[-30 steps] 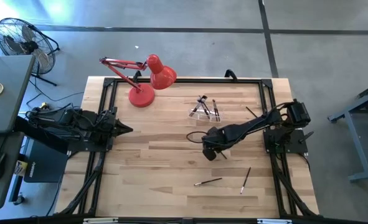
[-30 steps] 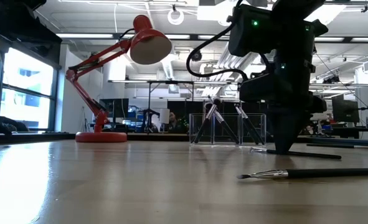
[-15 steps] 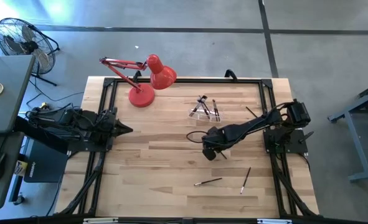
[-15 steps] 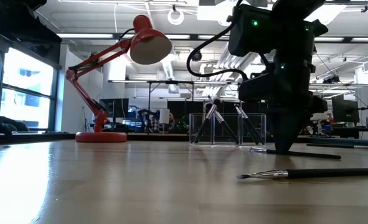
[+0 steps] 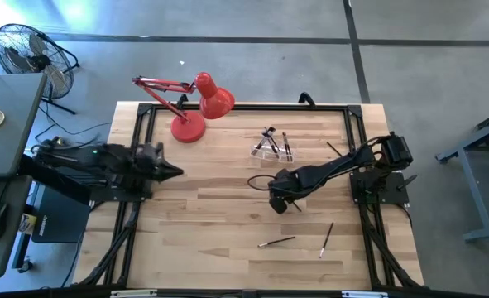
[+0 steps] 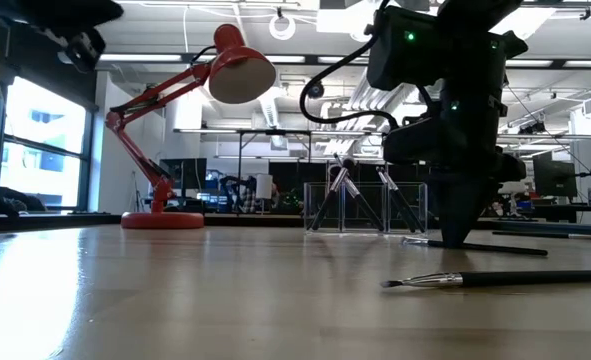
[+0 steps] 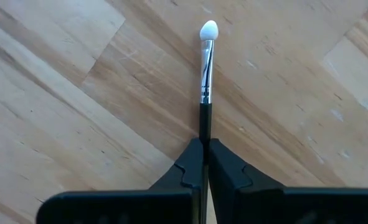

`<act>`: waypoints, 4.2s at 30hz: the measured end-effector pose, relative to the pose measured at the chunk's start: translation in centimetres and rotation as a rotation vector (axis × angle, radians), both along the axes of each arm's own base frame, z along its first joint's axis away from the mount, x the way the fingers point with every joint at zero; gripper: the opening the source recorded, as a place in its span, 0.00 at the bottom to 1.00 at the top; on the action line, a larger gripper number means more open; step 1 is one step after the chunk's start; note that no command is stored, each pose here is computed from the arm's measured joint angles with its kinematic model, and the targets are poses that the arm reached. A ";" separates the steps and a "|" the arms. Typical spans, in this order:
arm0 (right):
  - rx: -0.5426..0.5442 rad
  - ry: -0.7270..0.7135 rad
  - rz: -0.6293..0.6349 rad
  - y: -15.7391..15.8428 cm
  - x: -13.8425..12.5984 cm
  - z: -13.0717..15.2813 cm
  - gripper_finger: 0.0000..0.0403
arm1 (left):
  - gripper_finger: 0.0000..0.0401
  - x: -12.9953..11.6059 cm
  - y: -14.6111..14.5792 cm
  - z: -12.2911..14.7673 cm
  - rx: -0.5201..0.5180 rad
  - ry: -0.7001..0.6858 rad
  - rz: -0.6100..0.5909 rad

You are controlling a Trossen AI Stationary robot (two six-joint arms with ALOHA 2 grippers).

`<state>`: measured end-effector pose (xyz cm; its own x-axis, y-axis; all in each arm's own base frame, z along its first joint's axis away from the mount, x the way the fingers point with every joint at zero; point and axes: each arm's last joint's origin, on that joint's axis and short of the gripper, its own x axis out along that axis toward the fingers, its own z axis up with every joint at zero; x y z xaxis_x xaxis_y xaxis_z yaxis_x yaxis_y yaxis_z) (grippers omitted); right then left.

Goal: Put items in baskets/containers
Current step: Put the eyeshadow brush into the transparent organizer

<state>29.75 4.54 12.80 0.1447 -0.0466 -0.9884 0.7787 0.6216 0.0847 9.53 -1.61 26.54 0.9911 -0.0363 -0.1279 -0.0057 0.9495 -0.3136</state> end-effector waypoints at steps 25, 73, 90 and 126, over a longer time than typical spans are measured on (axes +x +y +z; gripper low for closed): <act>0.028 -0.609 0.192 -0.2 -3.0 1.9 0.00 | 0.00 15.8 -3.3 -9.3 -0.358 0.156 0.160; -0.046 -1.021 0.028 -0.8 -3.0 7.3 0.00 | 0.31 23.1 -1.6 -1.5 -0.469 0.125 0.242; -0.188 -0.437 0.139 3.2 0.5 7.7 0.00 | 0.31 12.5 0.1 -3.2 -0.356 0.499 0.502; -0.127 -0.108 -0.027 -0.2 11.0 4.3 0.16 | 0.31 8.1 0.1 -7.0 -0.408 0.413 0.309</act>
<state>40.70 4.39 17.13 0.2472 -0.1756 -0.9529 0.7859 0.6116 0.0912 17.63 -1.47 19.54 0.8359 0.1161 -0.5365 -0.4564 0.6901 -0.5617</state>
